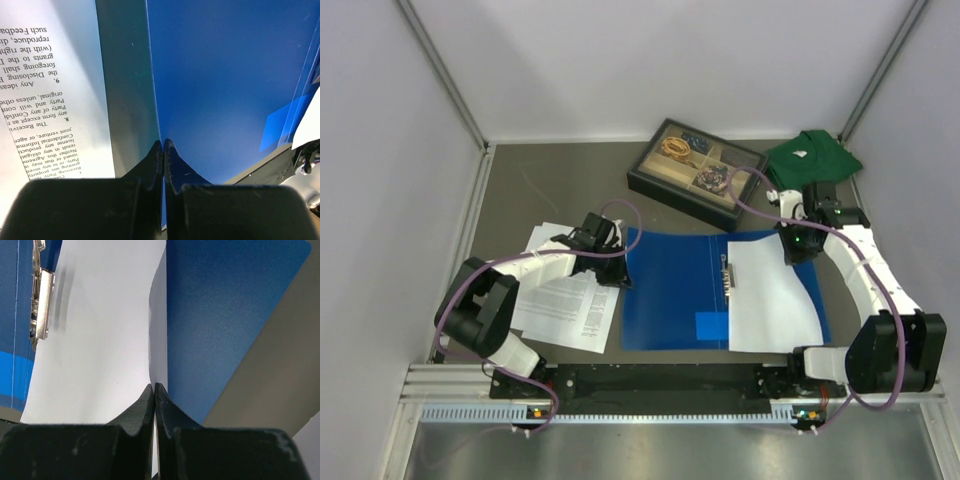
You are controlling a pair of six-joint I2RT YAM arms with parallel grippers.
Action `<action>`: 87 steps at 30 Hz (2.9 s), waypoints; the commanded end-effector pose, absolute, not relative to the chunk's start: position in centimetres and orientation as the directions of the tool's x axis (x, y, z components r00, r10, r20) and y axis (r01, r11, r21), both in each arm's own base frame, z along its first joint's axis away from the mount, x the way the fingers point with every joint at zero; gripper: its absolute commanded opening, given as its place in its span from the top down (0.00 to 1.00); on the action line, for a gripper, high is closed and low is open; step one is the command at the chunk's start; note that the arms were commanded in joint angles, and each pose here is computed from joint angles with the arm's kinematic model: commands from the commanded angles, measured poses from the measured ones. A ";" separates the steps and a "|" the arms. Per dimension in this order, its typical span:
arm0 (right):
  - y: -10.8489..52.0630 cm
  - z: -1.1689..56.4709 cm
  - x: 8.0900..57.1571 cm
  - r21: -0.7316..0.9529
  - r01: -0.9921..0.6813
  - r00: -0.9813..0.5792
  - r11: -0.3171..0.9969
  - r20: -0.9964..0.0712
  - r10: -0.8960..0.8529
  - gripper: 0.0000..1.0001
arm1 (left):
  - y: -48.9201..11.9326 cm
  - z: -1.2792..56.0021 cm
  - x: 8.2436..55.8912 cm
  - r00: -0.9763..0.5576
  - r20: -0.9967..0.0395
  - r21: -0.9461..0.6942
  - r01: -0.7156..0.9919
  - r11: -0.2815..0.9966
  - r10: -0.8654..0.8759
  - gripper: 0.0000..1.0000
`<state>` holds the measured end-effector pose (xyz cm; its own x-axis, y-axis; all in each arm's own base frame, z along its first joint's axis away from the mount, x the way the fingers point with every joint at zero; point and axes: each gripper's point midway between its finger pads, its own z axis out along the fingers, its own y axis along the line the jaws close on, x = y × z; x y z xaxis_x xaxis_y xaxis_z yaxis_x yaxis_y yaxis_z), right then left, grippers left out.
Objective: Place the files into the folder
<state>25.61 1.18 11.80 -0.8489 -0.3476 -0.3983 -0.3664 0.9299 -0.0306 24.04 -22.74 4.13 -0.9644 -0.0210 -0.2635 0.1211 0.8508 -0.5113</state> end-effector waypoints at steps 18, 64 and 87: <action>2.4 12.1 29.0 0.033 -0.333 -0.821 0.942 -0.502 -0.273 1.00 | -22.3 5.2 25.1 -0.942 -0.335 -0.480 0.166 0.861 -0.005 1.00; -0.9 10.3 30.3 0.056 -0.135 -0.866 0.989 -0.492 -0.090 1.00 | -22.7 4.2 24.1 -0.954 -0.299 -0.510 0.136 0.849 -0.027 1.00; -0.9 9.3 30.4 0.100 -0.112 -0.877 0.989 -0.477 -0.052 1.00 | -23.5 4.1 24.1 -0.958 -0.287 -0.514 0.144 0.846 -0.012 1.00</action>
